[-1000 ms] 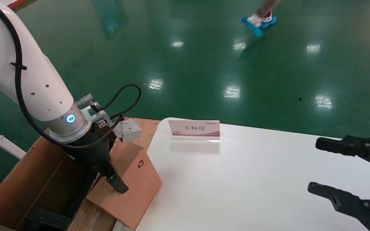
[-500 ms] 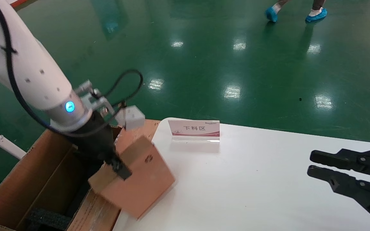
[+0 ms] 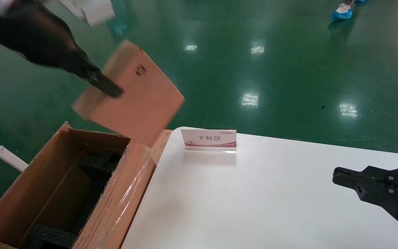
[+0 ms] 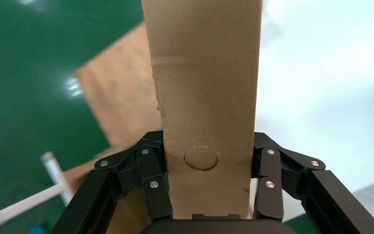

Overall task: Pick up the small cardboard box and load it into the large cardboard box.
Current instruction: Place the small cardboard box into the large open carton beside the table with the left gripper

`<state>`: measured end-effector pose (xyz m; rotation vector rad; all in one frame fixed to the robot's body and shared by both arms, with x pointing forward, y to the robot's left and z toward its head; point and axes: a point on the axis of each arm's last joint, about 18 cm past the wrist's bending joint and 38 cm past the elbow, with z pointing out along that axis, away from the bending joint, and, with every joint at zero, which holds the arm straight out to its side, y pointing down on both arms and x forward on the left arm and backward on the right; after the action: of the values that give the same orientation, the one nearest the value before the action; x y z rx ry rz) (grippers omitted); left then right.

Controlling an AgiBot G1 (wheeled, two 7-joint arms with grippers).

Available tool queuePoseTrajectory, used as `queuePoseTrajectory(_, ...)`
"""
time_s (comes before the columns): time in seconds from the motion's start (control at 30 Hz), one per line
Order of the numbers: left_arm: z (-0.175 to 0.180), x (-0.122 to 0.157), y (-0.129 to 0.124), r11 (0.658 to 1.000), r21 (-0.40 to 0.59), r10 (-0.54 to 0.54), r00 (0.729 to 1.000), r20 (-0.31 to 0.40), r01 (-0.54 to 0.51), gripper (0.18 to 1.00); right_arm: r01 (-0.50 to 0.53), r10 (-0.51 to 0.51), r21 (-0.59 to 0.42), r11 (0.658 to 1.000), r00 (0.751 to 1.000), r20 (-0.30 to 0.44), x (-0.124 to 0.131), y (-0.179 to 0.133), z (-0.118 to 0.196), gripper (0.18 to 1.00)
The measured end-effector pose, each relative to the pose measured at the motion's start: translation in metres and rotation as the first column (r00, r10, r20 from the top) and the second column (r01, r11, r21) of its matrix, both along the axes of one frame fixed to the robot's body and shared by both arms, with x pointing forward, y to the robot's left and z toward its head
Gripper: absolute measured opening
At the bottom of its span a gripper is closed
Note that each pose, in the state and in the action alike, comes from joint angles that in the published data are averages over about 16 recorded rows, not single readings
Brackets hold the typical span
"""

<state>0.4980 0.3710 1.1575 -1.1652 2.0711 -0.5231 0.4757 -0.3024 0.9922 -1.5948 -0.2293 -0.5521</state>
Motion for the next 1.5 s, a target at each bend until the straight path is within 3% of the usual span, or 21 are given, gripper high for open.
queuePoseTrajectory(0.13, 0.015, -0.013, 0.015, 0.999, 0.031, 0.035, 0.999, 0.011, -0.035, 0.361, 0.0, 0.0, 0.0, 1.0, 1.0, 0.0, 0.0, 0.0, 0.0, 0.195)
queuePoseTrajectory(0.3, 0.014, -0.026, 0.037, 0.993, 0.084, 0.089, 0.996, -0.026, -0.087, 0.359, 0.0, 0.0, 0.0, 1.0, 1.0, 0.0, 0.0, 0.0, 0.0, 0.191)
queuePoseTrajectory(0.57, -0.011, -0.043, 0.074, 0.978, 0.12, 0.186, 0.973, -0.136, -0.17, 0.358, 0.0, 0.0, 0.0, 1.0, 1.0, 0.0, 0.0, 0.0, 0.0, 0.191)
queuePoseTrajectory(0.93, -0.05, -0.049, 0.11, 0.96, 0.093, 0.278, 0.928, -0.247, -0.263, 0.357, 0.0, 0.0, 0.0, 1.0, 1.0, 0.0, 0.0, 0.0, 0.0, 0.196)
queuePoseTrajectory(1.13, -0.07, -0.048, 0.125, 0.949, 0.071, 0.314, 0.91, -0.272, -0.306, 0.356, 0.0, 0.0, 0.0, 1.0, 1.0, 0.0, 0.0, 0.0, 0.0, 0.217)
queuePoseTrajectory(1.5, -0.104, -0.04, 0.146, 0.927, 0.05, 0.37, 0.883, -0.289, -0.372, 0.355, 0.0, 0.0, 0.0, 1.0, 1.0, 0.0, 0.0, 0.0, 0.0, 0.341)
